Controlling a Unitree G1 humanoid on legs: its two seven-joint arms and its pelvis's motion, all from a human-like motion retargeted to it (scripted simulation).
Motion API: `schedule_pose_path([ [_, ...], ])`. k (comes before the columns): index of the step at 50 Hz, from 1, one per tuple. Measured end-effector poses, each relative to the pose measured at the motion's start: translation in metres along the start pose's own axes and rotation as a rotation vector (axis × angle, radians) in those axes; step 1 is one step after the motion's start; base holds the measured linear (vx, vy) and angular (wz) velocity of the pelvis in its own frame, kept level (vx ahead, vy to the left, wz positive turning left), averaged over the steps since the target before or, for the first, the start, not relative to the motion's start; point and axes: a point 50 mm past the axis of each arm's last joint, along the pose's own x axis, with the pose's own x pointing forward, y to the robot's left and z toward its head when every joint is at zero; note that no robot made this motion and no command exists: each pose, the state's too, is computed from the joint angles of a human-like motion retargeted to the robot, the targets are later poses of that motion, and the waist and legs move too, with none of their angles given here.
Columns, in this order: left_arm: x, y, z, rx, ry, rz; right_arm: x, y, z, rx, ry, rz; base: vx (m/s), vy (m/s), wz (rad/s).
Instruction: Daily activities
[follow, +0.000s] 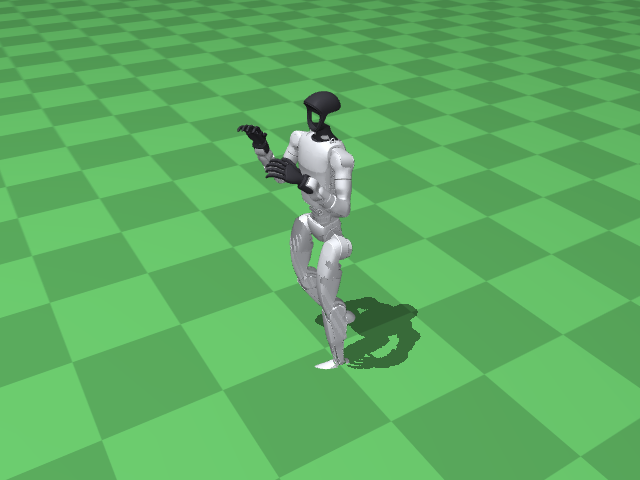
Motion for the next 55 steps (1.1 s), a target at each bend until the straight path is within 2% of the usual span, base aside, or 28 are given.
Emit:
schedule_pose_path([
  [8,0.004,0.0,0.004,0.047,-0.022,0.008,0.002,-0.005,0.003,-0.005,-0.027,-0.046,0.0,0.0,0.02],
  [22,-0.018,-0.012,-0.017,-0.066,0.096,-0.046,0.001,-0.014,0.009,-0.031,-0.051,-0.133,0.0,0.0,0.0],
  [32,-0.03,-0.013,-0.029,-0.06,0.168,-0.044,0.002,-0.018,0.013,-0.038,-0.09,-0.227,0.0,0.0,0.0],
  [44,-0.031,-0.021,-0.038,-0.017,0.223,-0.091,0.001,-0.016,0.016,-0.053,-0.146,-0.189,0.0,0.0,0.0],
  [55,-0.028,-0.044,-0.041,-0.148,0.229,-0.23,-0.004,-0.022,0.021,-0.03,-0.169,-0.184,0.0,0.0,0.03],
])
